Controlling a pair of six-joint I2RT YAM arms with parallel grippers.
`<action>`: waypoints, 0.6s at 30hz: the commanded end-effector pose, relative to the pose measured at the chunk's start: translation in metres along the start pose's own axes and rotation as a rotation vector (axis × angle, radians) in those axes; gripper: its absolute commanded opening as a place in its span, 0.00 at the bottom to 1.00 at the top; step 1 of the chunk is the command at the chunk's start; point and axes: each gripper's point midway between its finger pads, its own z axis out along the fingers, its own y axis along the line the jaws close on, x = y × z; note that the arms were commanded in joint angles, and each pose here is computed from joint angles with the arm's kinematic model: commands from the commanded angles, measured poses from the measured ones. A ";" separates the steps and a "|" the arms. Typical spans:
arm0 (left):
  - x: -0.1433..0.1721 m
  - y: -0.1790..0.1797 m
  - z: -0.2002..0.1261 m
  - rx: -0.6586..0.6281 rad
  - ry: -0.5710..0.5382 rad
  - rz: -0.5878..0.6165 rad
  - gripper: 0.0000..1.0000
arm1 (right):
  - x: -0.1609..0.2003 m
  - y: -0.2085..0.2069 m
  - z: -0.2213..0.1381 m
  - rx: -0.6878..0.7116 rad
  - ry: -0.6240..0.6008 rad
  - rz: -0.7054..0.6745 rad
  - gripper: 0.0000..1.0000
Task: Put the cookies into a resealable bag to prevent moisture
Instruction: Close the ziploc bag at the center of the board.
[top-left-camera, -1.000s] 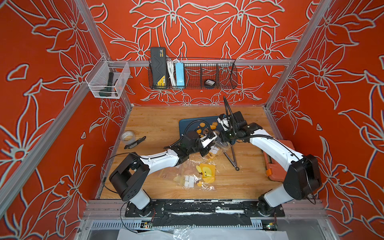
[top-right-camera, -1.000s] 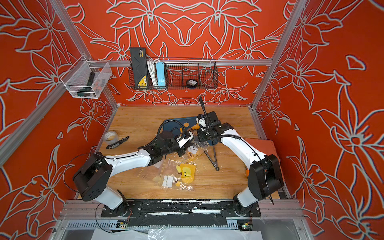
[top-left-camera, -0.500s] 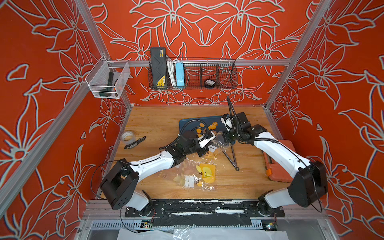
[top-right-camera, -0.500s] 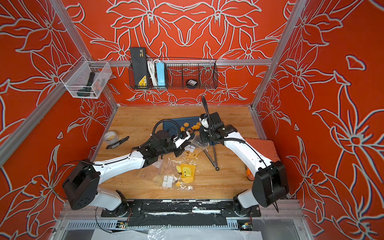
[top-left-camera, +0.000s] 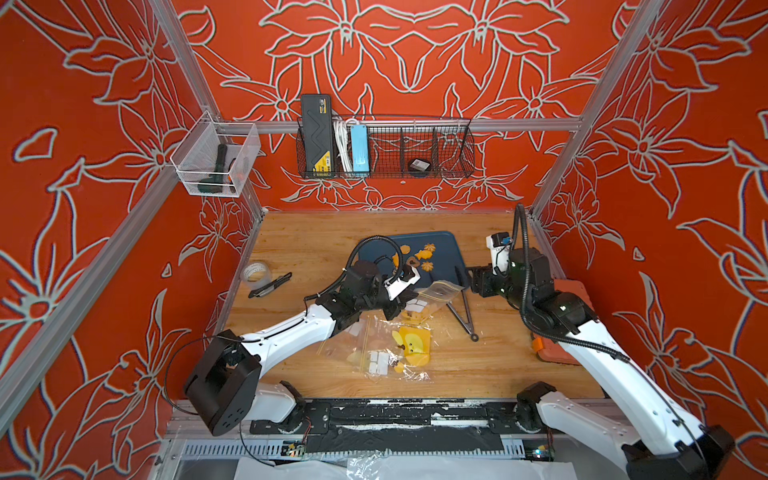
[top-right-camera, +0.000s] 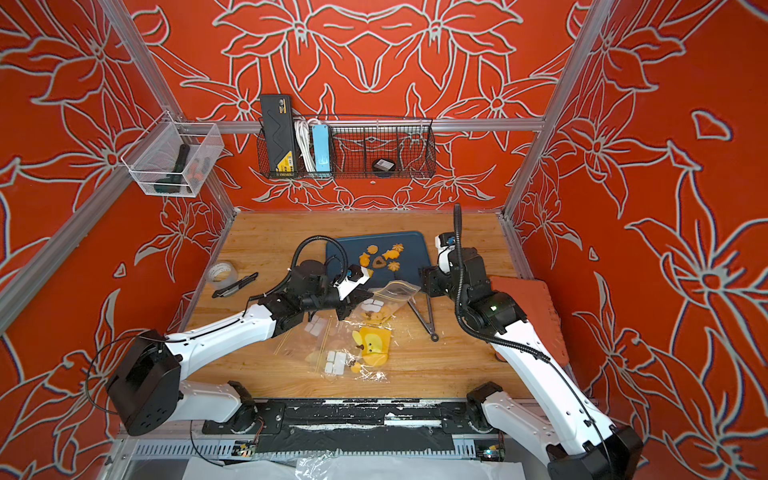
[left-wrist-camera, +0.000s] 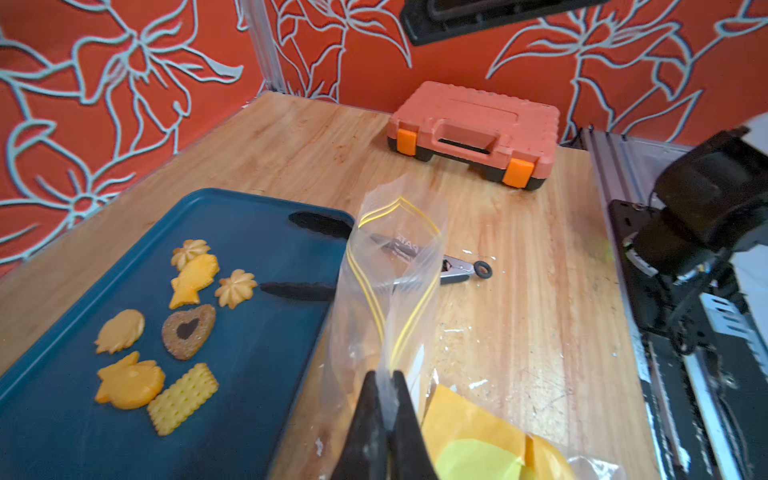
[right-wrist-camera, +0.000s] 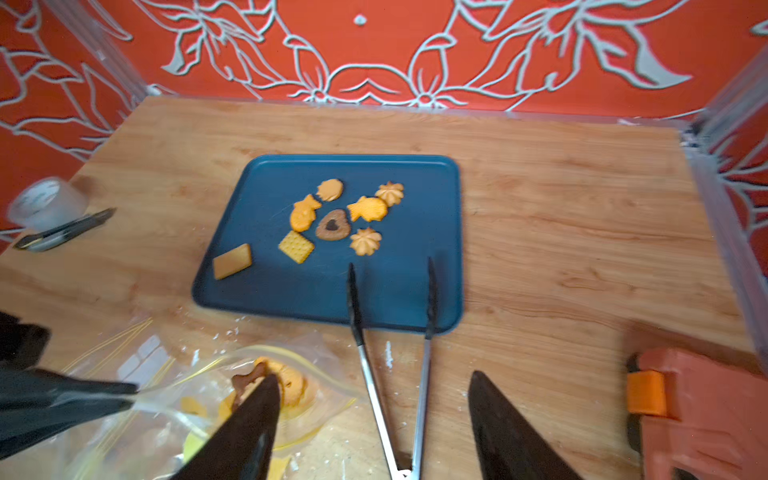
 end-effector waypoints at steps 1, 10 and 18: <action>-0.018 -0.004 -0.007 0.063 -0.053 0.001 0.00 | 0.006 -0.023 0.002 0.098 -0.045 0.037 0.75; 0.013 0.061 -0.015 -0.069 -0.023 -0.202 0.00 | 0.025 0.019 0.027 -0.188 0.033 0.043 0.80; 0.029 0.090 -0.025 -0.137 -0.024 -0.285 0.00 | 0.018 0.059 0.058 -0.536 -0.020 0.098 0.80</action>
